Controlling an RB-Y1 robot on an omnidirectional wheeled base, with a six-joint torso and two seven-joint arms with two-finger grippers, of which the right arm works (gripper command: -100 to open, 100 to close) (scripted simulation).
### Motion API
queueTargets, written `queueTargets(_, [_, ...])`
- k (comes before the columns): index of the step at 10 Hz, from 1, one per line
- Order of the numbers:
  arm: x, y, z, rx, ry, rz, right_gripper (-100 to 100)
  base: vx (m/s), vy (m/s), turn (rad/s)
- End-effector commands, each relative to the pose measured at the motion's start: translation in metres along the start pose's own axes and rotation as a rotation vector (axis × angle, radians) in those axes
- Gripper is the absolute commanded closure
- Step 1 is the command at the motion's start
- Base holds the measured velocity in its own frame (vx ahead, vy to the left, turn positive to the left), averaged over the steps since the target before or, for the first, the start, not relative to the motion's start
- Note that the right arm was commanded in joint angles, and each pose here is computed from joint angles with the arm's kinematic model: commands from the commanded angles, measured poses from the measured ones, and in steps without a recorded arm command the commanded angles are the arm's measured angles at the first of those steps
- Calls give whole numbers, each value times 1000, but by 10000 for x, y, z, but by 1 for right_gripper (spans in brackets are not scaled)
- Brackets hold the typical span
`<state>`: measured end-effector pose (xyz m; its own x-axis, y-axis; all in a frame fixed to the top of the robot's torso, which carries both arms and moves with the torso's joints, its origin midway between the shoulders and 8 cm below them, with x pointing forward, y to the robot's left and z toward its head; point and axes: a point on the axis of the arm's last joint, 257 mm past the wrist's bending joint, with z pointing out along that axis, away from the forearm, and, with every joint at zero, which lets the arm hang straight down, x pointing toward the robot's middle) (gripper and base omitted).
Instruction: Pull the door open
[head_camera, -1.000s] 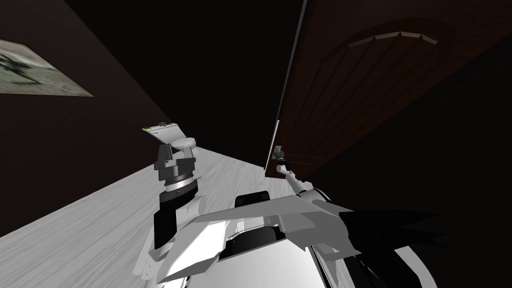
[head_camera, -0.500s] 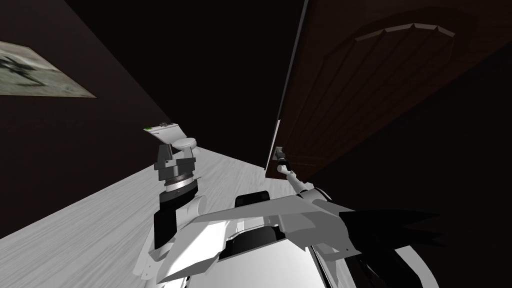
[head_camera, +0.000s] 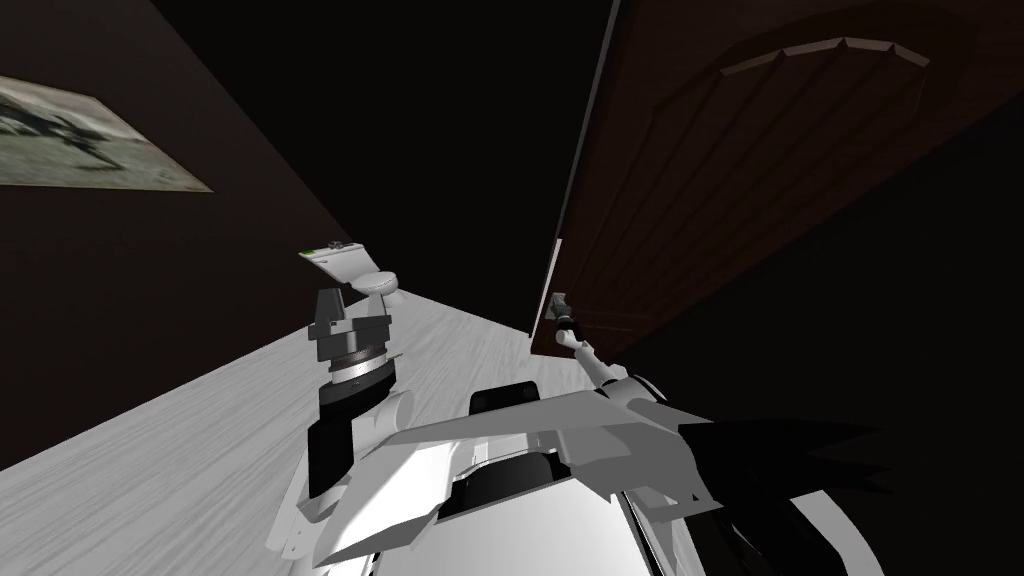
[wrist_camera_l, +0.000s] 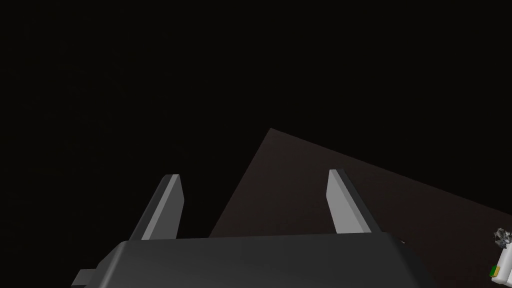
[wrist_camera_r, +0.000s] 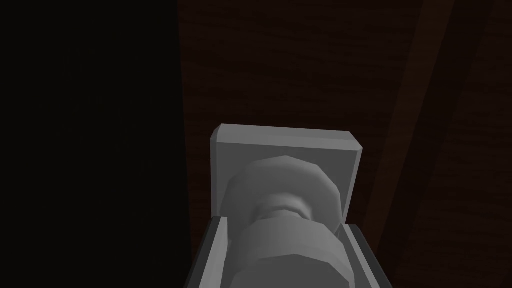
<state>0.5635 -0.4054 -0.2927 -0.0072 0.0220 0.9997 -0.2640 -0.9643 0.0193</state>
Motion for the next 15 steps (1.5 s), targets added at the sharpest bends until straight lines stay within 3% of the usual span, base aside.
queueTargets(1, [-41, -72, -30, 23, -10, 7, 100, -215, -67, 131])
queueTargets(7, [-28, -160, -88, 94, -11, 18, 100, -251, -89, 162])
queueTargets(9, [-45, -146, -92, 93, -16, 15, 100, -145, -48, 59])
queueTargets(15, [-33, -318, -193, 174, -12, 18, 100, -217, -78, 111])
